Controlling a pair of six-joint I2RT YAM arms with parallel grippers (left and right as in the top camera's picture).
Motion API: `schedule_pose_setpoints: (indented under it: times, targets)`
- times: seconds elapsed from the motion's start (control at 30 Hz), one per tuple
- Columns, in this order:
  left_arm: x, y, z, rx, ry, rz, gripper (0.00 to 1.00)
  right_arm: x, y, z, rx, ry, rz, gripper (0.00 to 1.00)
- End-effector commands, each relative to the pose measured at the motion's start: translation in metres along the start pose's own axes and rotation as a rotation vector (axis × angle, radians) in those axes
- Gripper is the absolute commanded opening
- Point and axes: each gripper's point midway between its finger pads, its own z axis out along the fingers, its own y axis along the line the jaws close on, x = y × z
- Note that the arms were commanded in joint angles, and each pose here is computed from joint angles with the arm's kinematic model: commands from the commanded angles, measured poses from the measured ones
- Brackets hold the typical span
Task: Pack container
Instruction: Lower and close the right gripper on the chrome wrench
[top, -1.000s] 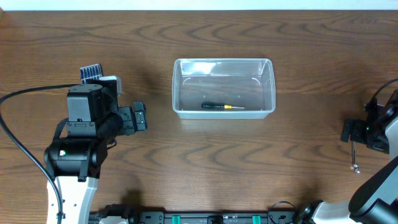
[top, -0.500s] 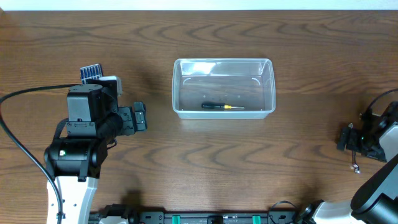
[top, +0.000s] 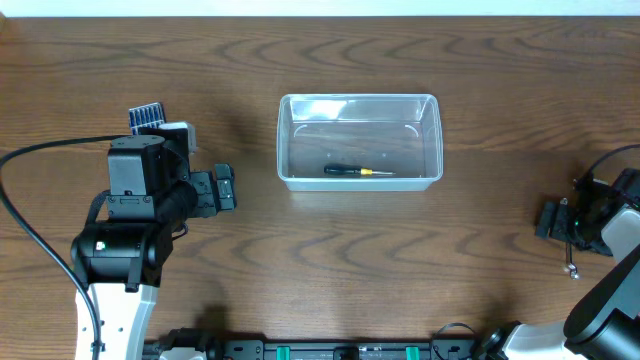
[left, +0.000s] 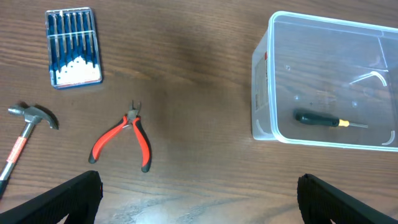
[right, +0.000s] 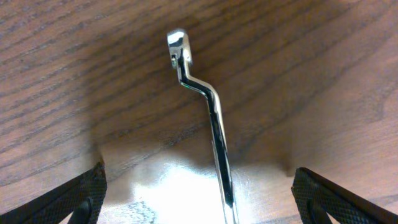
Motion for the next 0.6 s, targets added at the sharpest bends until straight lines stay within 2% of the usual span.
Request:
schedule_pose_setpoints:
  times: [0.0,0.47,0.57]
  targets:
    - [-0.0065,-0.0007,-0.0048,-0.002,-0.019,0.019,0.98,0.0126,0.0030,0.0069,-0.021,0.029,-0.001,0.96]
    - [-0.0043,-0.0004,-0.0049,-0.003,-0.010,0.019,0.99,0.0196,0.0060,0.0067,-0.035,0.056,0.003,0.84]
    - [-0.0026,-0.0001,-0.0048,-0.004,-0.003,0.018,0.98,0.0217,0.0030,0.0066,-0.027,0.063,0.009,0.79]
